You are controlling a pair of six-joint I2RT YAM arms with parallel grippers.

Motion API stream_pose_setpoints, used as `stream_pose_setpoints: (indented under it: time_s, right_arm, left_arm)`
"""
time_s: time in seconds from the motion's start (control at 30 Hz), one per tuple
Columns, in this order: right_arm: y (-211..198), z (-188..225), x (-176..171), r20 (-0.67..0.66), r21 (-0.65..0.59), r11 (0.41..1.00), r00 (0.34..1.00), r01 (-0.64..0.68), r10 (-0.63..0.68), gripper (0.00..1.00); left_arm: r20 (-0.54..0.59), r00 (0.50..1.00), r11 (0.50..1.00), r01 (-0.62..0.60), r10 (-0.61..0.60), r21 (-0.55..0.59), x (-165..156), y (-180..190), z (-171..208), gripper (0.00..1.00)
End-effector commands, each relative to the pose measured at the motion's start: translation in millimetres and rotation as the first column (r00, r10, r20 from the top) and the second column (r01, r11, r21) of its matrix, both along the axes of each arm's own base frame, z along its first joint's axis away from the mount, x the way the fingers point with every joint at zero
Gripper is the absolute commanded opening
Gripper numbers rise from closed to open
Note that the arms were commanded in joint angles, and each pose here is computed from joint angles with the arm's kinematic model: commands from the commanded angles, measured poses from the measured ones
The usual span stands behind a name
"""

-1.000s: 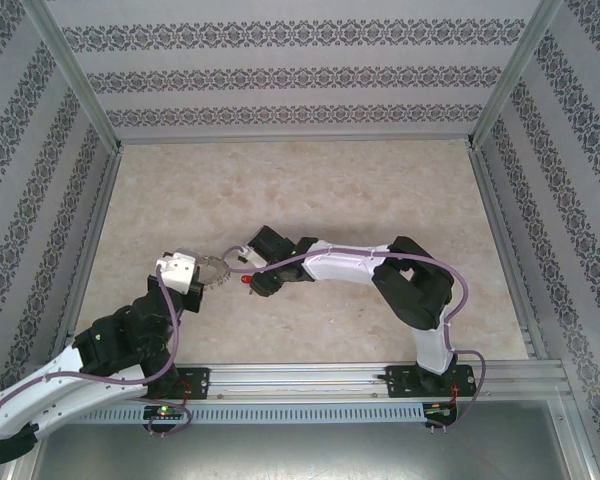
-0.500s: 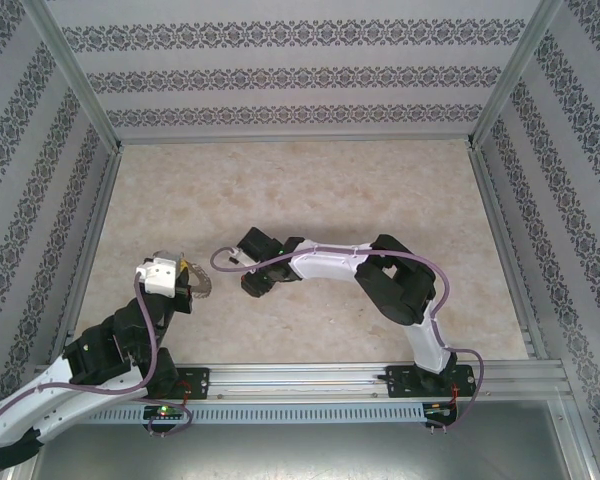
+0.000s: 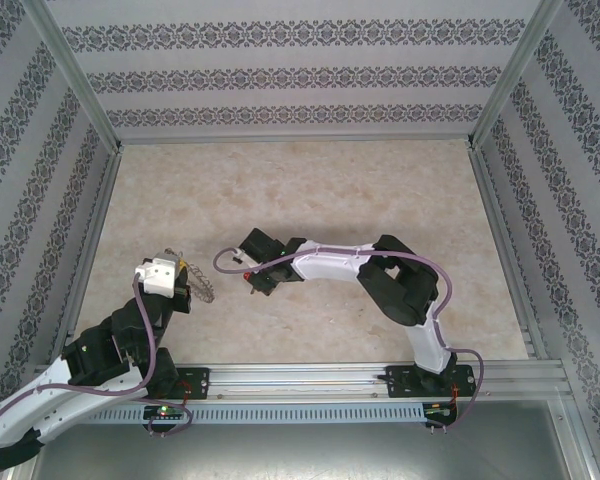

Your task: Put the keys on the keyring

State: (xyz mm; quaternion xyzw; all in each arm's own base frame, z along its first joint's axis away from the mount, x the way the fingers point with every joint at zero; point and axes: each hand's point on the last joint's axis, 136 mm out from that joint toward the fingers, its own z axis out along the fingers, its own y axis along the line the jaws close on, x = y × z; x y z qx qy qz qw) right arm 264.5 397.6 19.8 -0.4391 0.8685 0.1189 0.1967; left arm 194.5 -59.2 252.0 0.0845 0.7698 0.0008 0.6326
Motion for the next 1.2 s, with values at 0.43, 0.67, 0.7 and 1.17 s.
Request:
stream_pose_setpoints:
  time_s: [0.43, 0.67, 0.7, 1.17]
  right_arm:
    - [-46.8, 41.0, -29.4, 0.037, 0.136, 0.988, 0.997, -0.073, 0.069, 0.00]
    - [-87.9, 61.7, -45.5, 0.003, 0.186, 0.980, 0.998, -0.069, 0.069, 0.00]
    - [-92.8, 61.7, -46.1, -0.007, 0.196, 0.980, 0.999, -0.045, 0.048, 0.00]
    - [-101.1, 17.7, -36.2, -0.053, 0.147, 0.983, 0.993, 0.111, -0.104, 0.00]
  left_arm:
    - [-0.004, 0.994, 0.993, 0.109, -0.109, 0.045, 6.3, -31.2, 14.6, 0.00]
    - [-0.030, 0.963, 0.961, 0.270, -0.269, 0.065, 8.9, -73.7, 12.9, 0.00]
    - [-0.039, 0.959, 0.956, 0.284, -0.282, 0.071, 9.5, -78.3, 11.8, 0.00]
    - [-0.080, 0.918, 0.917, 0.393, -0.388, 0.071, 11.9, -113.2, 4.0, 0.00]
